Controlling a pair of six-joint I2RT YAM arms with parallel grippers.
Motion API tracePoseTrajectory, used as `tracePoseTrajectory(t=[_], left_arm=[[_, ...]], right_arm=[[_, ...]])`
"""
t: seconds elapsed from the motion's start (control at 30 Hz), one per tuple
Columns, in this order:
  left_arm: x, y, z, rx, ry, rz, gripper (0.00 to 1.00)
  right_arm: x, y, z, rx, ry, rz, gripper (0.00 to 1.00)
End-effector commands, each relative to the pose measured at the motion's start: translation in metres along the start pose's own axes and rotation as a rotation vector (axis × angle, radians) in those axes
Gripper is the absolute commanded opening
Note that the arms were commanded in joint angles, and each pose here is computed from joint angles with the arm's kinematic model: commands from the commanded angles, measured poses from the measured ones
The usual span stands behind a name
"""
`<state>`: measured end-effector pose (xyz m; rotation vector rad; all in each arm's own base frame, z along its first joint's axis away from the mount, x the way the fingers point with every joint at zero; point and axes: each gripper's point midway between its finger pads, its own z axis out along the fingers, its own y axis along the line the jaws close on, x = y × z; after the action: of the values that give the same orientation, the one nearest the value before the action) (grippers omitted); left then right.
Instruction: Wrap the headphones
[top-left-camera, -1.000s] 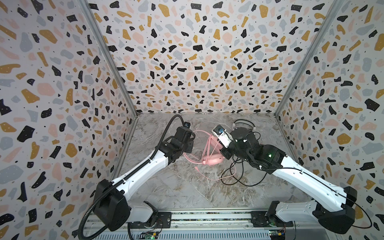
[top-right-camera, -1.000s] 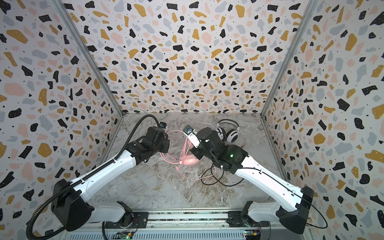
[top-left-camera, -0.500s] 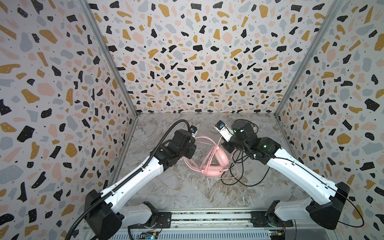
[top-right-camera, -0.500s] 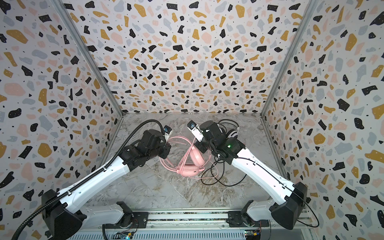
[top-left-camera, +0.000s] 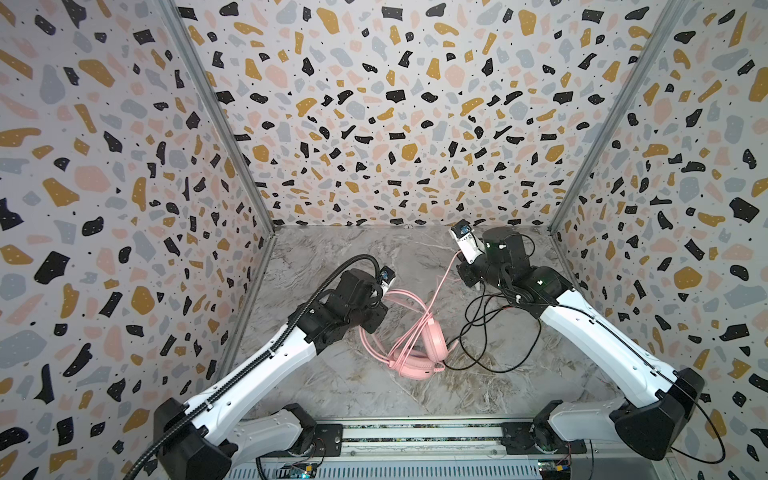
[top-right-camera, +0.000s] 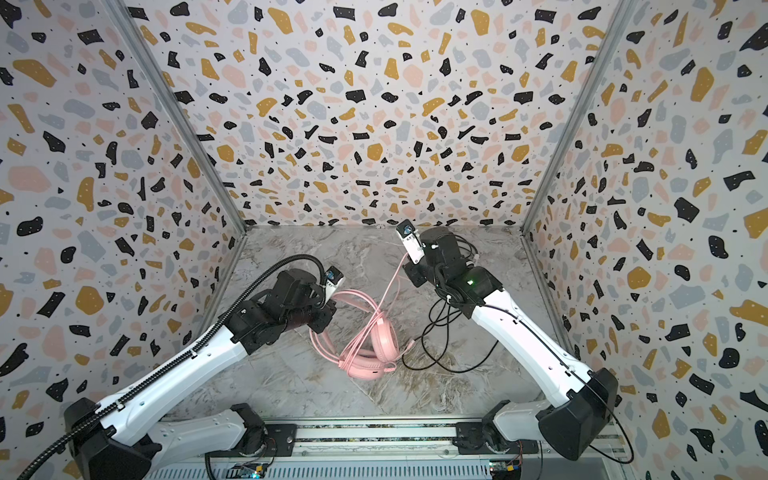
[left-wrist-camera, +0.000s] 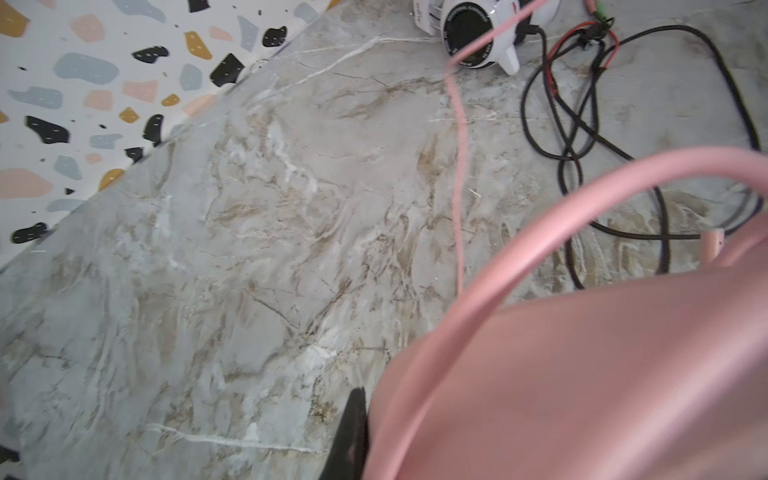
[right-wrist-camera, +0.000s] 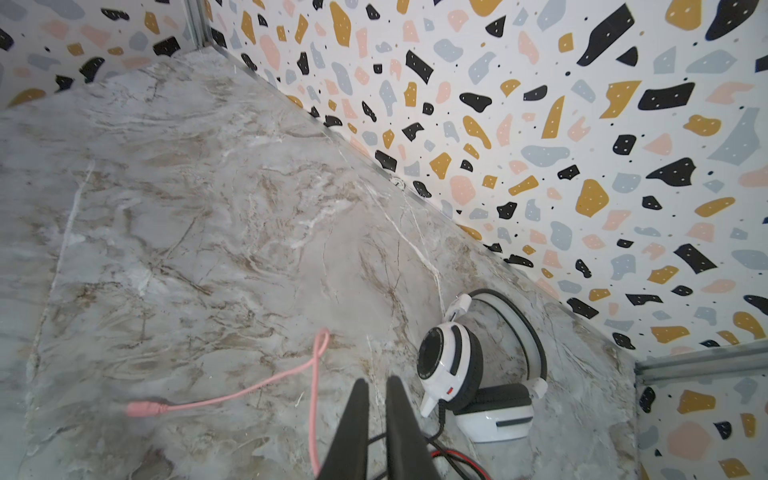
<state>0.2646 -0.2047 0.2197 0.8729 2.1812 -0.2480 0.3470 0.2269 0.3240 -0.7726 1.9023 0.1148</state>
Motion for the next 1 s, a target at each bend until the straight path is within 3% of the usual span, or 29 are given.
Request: tracePoseTrajectory(t=[0.0, 0.2, 0.53, 0.97], left_arm=[[-0.028, -0.034, -0.021, 0.198, -0.125, 0.018, 0.00], [-0.053, -0.055, -0.048, 0.335, -0.228, 0.028, 0.00], [-0.103, -0.045, -0.096, 0.423, -0.471, -0.076, 0.00], [-0.153, -0.059, -0.151, 0.631, -0.638, -0.179, 0.00]], right_arm=[[-0.017, -0.002, 0.002, -0.018, -0.094, 0.048, 0.12], [0.002, 0.009, 0.014, -0.176, -0.128, 0.142, 0.12], [0.043, 0.046, 0.030, -0.459, -0.173, 0.260, 0.12], [0.060, 0.081, 0.058, -0.722, -0.268, 0.476, 0.12]])
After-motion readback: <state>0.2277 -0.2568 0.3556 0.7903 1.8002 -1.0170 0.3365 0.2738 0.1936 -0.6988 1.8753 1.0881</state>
